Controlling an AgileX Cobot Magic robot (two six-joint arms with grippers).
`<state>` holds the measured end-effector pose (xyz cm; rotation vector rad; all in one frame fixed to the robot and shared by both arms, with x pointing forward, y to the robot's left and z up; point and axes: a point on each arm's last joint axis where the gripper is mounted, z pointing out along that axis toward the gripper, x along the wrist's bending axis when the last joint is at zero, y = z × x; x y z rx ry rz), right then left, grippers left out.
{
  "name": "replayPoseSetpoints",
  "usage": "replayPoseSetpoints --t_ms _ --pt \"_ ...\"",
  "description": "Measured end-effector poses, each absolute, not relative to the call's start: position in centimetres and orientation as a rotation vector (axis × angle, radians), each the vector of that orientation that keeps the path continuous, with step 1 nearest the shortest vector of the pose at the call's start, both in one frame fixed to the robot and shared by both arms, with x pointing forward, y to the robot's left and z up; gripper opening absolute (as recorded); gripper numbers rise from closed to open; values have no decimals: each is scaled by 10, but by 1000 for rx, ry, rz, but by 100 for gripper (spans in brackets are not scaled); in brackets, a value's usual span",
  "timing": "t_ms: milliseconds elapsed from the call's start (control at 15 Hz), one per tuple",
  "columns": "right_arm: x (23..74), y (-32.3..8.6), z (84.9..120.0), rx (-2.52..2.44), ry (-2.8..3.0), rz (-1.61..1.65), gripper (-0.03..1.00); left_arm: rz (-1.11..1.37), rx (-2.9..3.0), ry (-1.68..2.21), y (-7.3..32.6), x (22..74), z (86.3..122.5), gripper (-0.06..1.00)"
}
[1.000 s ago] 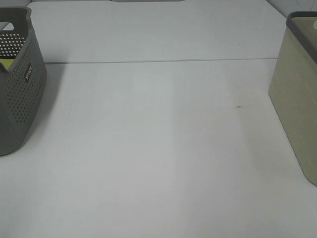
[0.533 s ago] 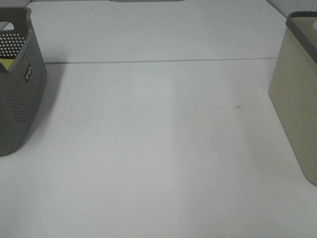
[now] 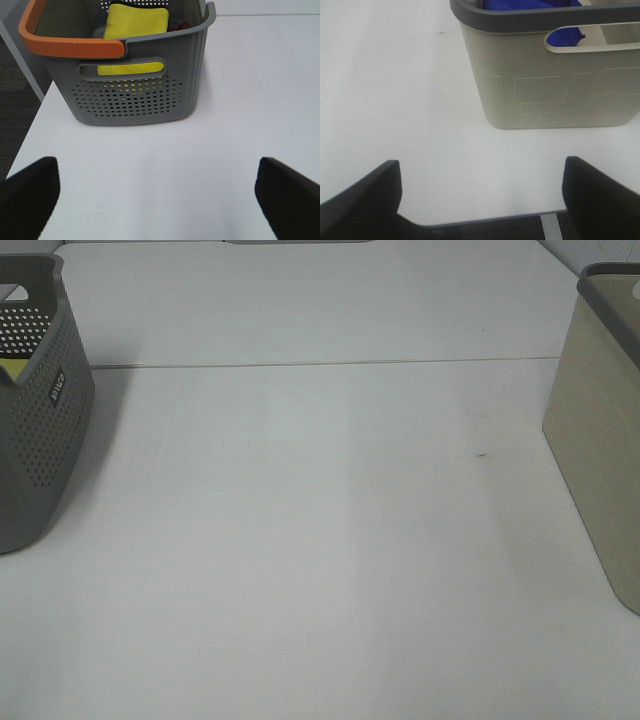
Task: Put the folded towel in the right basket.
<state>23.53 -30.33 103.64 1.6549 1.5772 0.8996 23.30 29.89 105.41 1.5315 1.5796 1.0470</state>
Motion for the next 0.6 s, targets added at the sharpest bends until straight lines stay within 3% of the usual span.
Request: replayPoseSetpoints --t_ms 600 --pt "235 -303 1037 1654 1577 900 84 1047 1532 1580 299 233 1054 99"
